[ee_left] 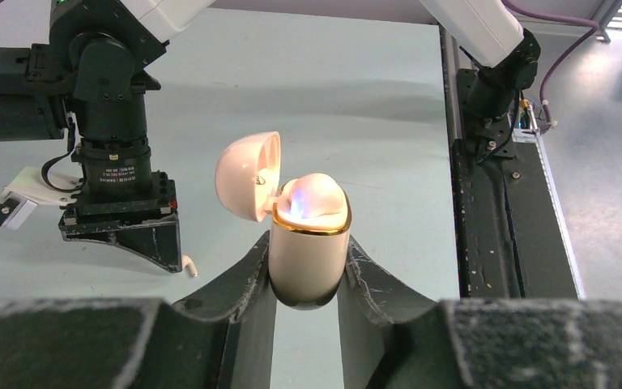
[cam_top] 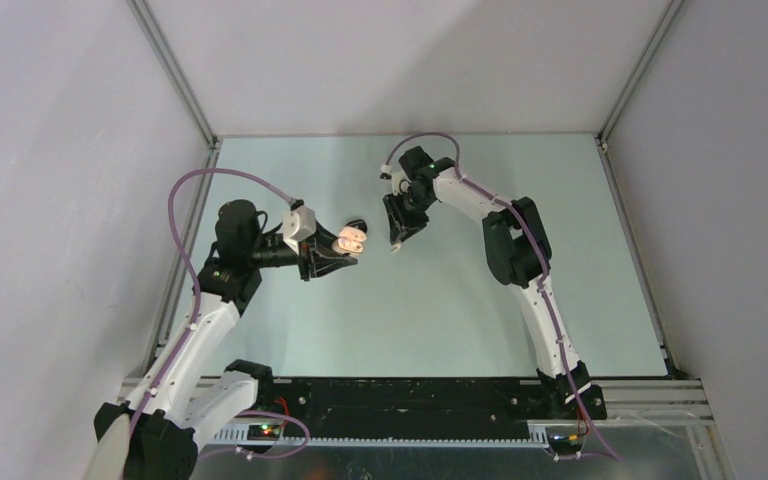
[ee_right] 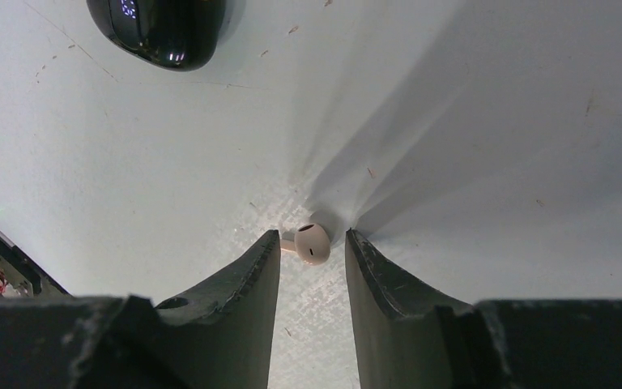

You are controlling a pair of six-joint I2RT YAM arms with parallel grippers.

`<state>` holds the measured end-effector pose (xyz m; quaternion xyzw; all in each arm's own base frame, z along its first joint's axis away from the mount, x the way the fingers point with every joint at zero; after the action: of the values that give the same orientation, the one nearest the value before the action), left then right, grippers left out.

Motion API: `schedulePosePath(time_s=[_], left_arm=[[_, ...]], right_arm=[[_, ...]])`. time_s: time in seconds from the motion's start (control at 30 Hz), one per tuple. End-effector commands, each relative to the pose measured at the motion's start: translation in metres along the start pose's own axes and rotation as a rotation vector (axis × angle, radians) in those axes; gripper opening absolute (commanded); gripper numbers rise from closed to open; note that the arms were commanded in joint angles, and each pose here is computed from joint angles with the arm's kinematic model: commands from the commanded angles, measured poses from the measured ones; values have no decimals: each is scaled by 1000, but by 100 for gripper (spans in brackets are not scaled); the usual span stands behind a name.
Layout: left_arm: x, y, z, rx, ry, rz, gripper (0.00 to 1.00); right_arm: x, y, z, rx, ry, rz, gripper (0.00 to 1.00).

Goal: Insert the wireless bluetooth earbuds into the charging case
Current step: Pick up the right earbud from the center of the board.

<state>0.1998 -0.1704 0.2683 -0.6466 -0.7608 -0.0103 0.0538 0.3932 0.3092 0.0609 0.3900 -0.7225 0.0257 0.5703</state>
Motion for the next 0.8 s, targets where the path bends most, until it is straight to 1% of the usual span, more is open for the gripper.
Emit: schedulePosePath(time_s=[0.0,0.37,0.6,0.77], left_arm=[[0,-1,-16,-66,-19,8,12],[0,-1,-17,-67,-19,6,12],[0,-1,-17,-67,-19,6,12],[0,-1,-17,-70,-19,6,12]], right_arm=[[-6,-1,1,25,18,30,39],[-6,-1,8,40,36,54,34],[-9,3,9,79,37,75,37],[-11,3,12,106,37,109,36]])
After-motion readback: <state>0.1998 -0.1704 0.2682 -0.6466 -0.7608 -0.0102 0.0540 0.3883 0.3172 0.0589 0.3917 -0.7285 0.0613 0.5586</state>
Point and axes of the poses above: each gripper's point midway between its finger pads, its own x axis back along the fingers, its own y axis along the line the jaws close on, z = x × y, the point moved 4 cm from there along x, back along the fingers, and after that the axes turned 4 degrees about x, right-handed, at the moved point
